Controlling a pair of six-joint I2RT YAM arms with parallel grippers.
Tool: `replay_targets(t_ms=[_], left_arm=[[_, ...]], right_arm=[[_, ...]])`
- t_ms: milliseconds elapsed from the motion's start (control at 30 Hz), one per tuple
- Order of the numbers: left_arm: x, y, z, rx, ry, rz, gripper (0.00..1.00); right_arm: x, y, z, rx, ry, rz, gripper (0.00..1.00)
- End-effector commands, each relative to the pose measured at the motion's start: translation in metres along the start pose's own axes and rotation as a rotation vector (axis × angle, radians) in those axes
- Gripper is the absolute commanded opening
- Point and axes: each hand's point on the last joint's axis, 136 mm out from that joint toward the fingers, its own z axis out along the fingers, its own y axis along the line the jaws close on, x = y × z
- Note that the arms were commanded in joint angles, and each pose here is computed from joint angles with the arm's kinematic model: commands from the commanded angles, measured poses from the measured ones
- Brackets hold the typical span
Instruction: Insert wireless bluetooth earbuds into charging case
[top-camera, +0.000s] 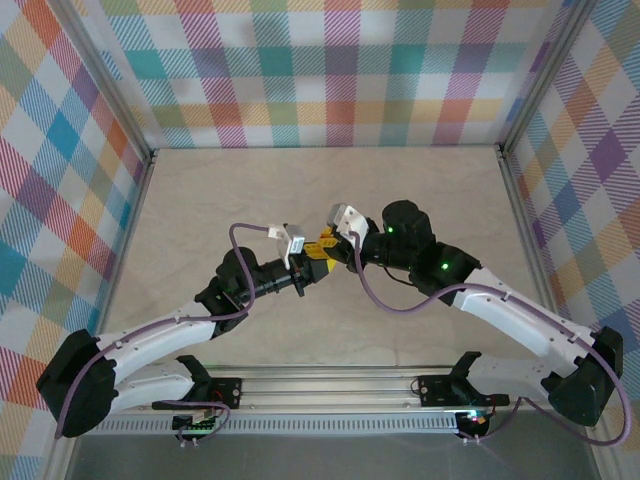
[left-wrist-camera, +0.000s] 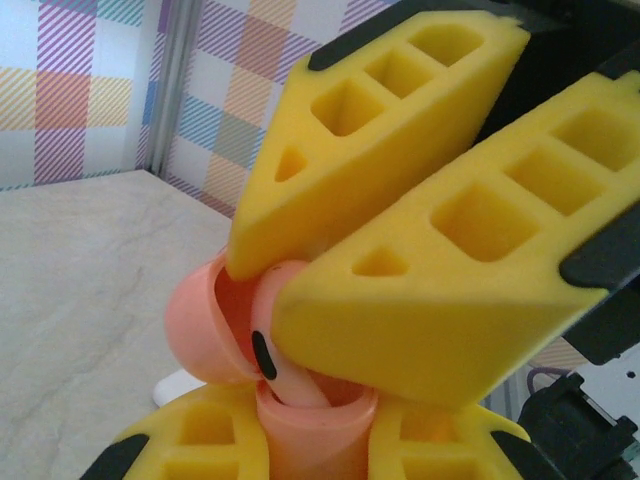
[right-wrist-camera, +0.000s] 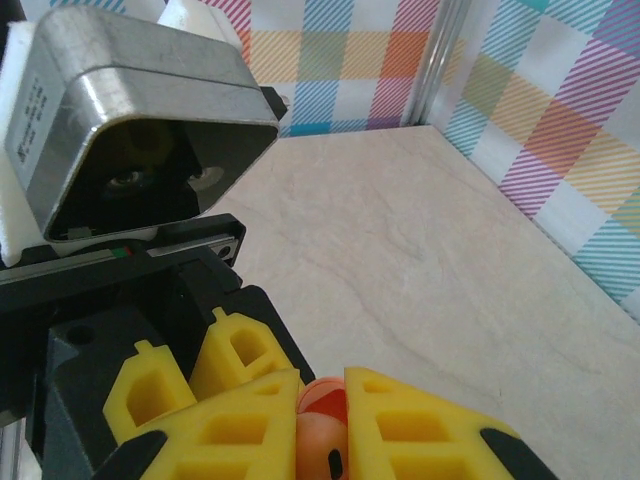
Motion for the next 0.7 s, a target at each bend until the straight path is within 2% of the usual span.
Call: replay_targets(t_ms=[0, 400, 667], left_arm=[[-0.031, -0.016, -0.004, 0.030, -0.086, 0.040, 0.00], [-0.033, -0.015, -0.013, 0.006, -0.099, 0.053, 0.00], [-0.035, -0.016, -0.016, -0.002, -0.092, 0.077, 0.00]], right_arm=[[0.002, 0.012, -0.003, -0.044, -0.009, -0.003, 0.17], [-0.010, 0.025, -0.012, -0.121, -0.026, 0.033, 0.31], [-0.017, 0.044, -0.005, -0.265, -0.007, 0.123, 0.38]])
